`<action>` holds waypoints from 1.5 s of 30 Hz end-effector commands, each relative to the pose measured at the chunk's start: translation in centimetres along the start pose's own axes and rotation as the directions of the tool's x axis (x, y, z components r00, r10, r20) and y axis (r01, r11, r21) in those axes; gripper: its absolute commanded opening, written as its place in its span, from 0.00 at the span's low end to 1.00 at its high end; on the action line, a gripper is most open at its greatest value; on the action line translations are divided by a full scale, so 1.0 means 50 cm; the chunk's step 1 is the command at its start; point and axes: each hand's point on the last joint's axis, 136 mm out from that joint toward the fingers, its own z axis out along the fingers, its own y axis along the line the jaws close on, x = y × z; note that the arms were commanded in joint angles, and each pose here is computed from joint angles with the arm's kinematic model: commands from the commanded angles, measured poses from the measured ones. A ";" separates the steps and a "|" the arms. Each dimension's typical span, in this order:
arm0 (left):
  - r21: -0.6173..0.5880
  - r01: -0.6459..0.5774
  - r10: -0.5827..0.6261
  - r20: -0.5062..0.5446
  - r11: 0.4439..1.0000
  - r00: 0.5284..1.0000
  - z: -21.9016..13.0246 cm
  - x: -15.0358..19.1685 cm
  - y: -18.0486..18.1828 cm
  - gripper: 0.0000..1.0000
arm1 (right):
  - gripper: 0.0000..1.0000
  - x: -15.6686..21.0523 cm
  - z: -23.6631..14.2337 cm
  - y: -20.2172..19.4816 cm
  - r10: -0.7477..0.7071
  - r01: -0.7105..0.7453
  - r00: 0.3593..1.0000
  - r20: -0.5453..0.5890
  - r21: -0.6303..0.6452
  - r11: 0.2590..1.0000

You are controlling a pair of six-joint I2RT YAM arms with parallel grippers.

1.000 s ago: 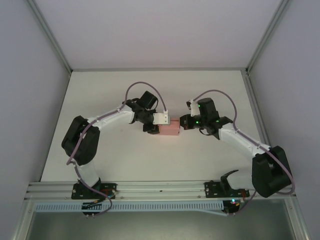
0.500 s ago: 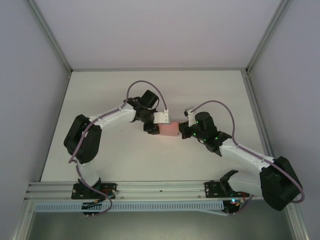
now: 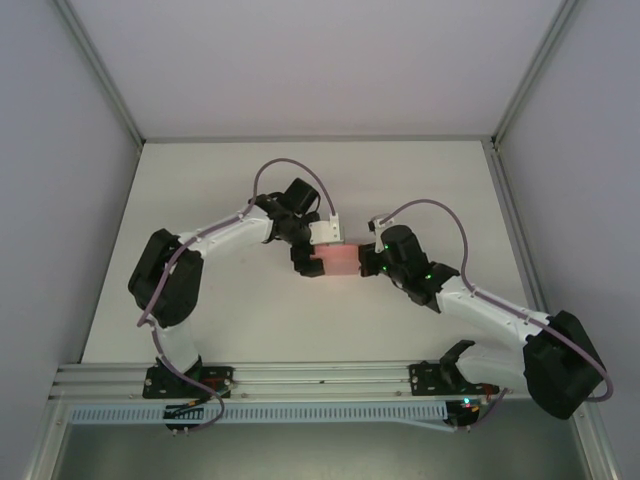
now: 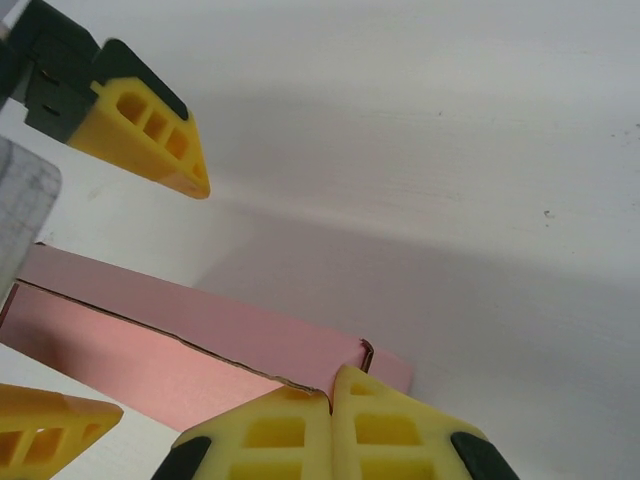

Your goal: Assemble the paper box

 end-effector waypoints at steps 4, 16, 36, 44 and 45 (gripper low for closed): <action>-0.157 0.100 -0.076 0.152 0.983 0.986 -0.108 -0.081 0.037 1.00 | 0.02 -0.021 -0.014 -0.011 0.068 -0.068 0.998 0.009 0.113 0.991; -0.339 0.420 -0.394 0.146 0.842 0.907 -0.183 0.038 0.015 0.94 | 0.02 -0.020 0.000 -0.007 0.071 -0.062 0.997 -0.043 0.185 0.981; -0.279 0.467 -0.460 0.094 0.839 0.883 -0.122 0.081 0.042 0.31 | 0.02 -0.016 0.015 0.003 0.049 -0.031 0.994 -0.096 0.178 0.983; -0.229 0.452 -0.443 0.093 0.862 0.892 -0.109 0.062 0.028 0.12 | 0.03 -0.008 0.016 -0.003 0.045 -0.021 0.992 -0.118 0.196 0.980; -0.229 0.461 -0.452 0.093 0.857 0.887 -0.107 0.061 0.028 0.11 | 0.03 -0.007 0.016 -0.003 0.045 -0.021 0.992 -0.119 0.196 0.980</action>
